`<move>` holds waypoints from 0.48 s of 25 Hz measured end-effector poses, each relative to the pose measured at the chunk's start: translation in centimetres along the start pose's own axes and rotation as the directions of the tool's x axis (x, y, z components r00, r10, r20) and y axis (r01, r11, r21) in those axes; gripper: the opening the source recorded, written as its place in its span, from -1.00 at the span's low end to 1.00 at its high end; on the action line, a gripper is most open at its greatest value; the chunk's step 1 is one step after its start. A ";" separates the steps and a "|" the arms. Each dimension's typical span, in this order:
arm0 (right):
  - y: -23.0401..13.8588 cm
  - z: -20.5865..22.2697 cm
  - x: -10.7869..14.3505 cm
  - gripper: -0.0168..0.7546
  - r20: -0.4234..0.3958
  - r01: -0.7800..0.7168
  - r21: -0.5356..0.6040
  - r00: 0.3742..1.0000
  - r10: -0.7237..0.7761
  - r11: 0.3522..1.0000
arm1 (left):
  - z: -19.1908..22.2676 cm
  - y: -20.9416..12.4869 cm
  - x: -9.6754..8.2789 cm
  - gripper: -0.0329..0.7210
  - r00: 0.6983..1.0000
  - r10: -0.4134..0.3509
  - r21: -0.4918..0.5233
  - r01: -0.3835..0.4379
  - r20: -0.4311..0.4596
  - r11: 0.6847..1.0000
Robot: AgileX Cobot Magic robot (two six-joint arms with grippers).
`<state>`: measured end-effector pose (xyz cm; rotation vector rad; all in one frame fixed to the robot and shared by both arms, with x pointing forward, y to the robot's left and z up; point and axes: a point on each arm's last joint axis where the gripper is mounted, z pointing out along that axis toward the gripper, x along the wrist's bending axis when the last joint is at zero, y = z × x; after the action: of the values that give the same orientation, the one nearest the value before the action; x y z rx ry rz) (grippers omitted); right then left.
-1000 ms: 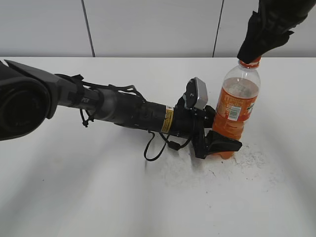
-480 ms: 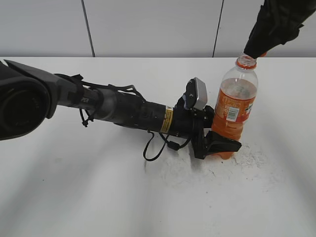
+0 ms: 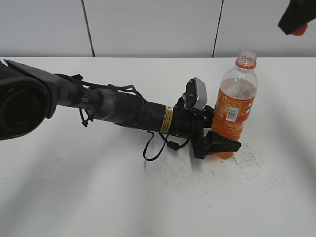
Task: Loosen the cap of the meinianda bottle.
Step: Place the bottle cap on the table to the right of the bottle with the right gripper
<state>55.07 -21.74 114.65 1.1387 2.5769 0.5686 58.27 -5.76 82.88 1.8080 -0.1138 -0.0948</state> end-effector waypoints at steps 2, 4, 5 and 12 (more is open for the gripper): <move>-0.7 -0.4 -1.3 -0.22 0.023 -0.108 -0.003 0.994 0.108 0.994 | 0.0 0.0 0.0 0.46 1.000 0.001 0.001 -0.001 0.001 1.000; -2.0 0.0 -2.4 -0.22 0.036 -0.219 0.020 0.975 0.218 0.976 | 0.0 0.0 0.0 0.46 1.000 0.001 0.001 -0.001 0.001 1.000; -2.9 0.6 -2.5 -0.22 0.030 -0.255 0.048 0.967 0.254 0.966 | 0.0 0.0 0.0 0.46 1.000 0.001 0.001 -0.001 0.001 1.000; -9.7 7.1 -1.2 -0.22 0.026 -0.408 0.187 0.911 0.411 0.894 | 0.0 0.0 0.0 0.46 1.000 0.001 0.001 -0.001 0.001 1.000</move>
<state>52.35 -26.88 104.08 1.7725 2.4476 0.4203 58.26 -5.76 82.87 1.8087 -0.1150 -0.0951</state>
